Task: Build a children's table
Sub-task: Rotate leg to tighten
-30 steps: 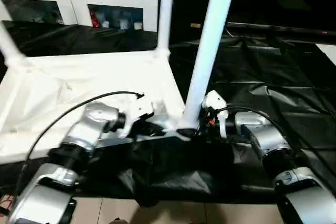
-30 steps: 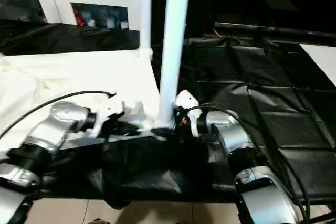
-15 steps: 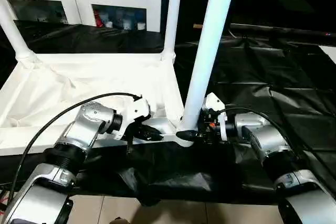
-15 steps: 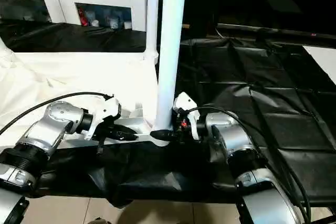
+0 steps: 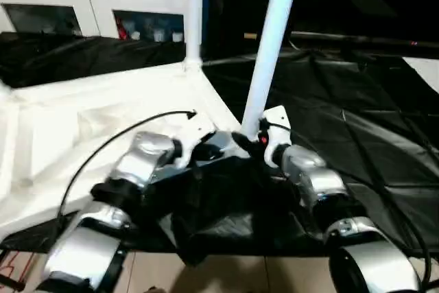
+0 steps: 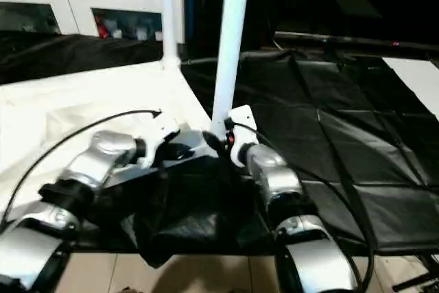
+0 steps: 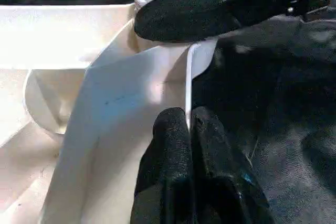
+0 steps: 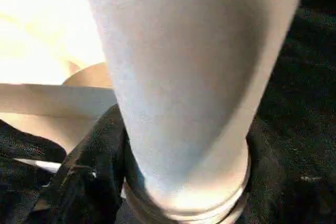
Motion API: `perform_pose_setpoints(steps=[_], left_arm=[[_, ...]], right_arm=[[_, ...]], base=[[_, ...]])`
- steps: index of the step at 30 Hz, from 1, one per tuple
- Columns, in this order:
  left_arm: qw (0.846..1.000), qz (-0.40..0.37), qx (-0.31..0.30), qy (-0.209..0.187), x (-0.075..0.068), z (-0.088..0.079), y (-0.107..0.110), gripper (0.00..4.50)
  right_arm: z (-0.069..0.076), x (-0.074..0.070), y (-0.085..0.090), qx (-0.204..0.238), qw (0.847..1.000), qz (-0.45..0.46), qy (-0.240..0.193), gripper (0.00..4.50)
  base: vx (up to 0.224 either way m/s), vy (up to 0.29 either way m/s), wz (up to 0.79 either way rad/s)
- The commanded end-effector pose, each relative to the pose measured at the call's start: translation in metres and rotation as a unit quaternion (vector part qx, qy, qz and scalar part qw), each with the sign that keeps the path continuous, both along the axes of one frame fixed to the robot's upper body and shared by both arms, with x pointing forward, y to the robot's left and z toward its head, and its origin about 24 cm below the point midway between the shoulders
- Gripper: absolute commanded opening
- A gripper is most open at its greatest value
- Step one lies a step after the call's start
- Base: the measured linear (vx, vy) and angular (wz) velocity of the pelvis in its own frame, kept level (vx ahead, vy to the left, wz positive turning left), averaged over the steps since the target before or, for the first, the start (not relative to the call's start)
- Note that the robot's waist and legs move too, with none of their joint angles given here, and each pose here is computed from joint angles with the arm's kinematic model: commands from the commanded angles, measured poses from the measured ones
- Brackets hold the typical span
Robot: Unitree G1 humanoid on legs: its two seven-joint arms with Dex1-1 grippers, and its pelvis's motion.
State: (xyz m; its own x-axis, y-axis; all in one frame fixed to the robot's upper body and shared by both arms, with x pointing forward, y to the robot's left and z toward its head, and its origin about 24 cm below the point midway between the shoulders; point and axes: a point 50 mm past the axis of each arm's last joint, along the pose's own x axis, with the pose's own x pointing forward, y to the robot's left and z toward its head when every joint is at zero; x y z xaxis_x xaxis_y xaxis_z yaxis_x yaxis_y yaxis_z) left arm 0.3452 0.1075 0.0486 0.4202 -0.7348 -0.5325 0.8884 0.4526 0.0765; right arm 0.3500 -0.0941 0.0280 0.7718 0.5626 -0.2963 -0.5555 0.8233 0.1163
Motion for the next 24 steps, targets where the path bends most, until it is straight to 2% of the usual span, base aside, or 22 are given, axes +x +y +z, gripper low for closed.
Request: perform_pose_setpoints(steps=[1, 3, 4, 7, 10, 12, 14, 15, 19, 21, 24], left_arm=[[0.999, -0.034, -0.009, -0.001, -0.004, -0.002, -0.027, 0.00], [0.999, -0.036, -0.009, -0.001, -0.004, -0.001, -0.027, 0.00], [0.998, -0.059, -0.018, -0.012, -0.006, 0.001, -0.024, 0.00], [0.996, -0.084, -0.032, -0.015, -0.009, 0.003, -0.021, 0.00], [0.992, -0.116, -0.040, -0.005, -0.015, 0.003, -0.016, 0.00], [0.986, -0.162, -0.047, 0.007, -0.024, 0.003, -0.008, 0.00], [0.984, -0.174, -0.043, 0.011, -0.026, 0.003, -0.004, 0.00], [0.982, -0.181, -0.043, 0.015, -0.027, 0.002, -0.001, 0.00], [0.978, -0.204, -0.042, 0.031, -0.031, 0.003, 0.007, 0.00], [0.975, -0.215, -0.040, 0.037, -0.033, 0.004, 0.012, 0.00], [0.975, -0.216, -0.034, 0.041, -0.033, 0.006, 0.019, 0.00]], right_arm=[[0.000, -0.009, 0.037, 0.009, 0.996, 0.090, 0.003, 3.44], [0.001, -0.009, 0.036, 0.011, 0.996, 0.092, 0.002, 3.64], [0.003, -0.008, 0.028, 0.000, 0.994, 0.111, -0.010, 3.86], [0.003, -0.009, 0.018, -0.014, 0.989, 0.147, -0.022, 3.95], [0.002, -0.014, 0.011, -0.025, 0.979, 0.202, -0.022, 3.95], [0.007, -0.020, -0.003, -0.009, 0.965, 0.261, -0.018, 3.95], [0.010, -0.023, -0.007, 0.000, 0.956, 0.292, -0.025, 3.95], [0.011, -0.026, -0.012, 0.001, 0.949, 0.316, -0.019, 3.95], [0.011, -0.031, -0.019, 0.004, 0.934, 0.357, 0.006, 3.95], [0.011, -0.033, -0.022, 0.005, 0.927, 0.374, 0.021, 3.70], [0.010, -0.036, -0.026, -0.002, 0.918, 0.394, 0.035, 3.59]], base=[[0.000, 0.000, 0.00], [0.000, 0.000, 0.00], [0.000, 0.000, 0.00], [0.000, 0.000, 0.00], [0.000, 0.000, 0.00], [0.026, -0.006, 0.02], [0.058, -0.013, 0.03], [0.052, -0.006, 0.00], [0.000, 0.000, 0.00], [0.000, 0.000, 0.00], [0.000, 0.000, 0.00]])
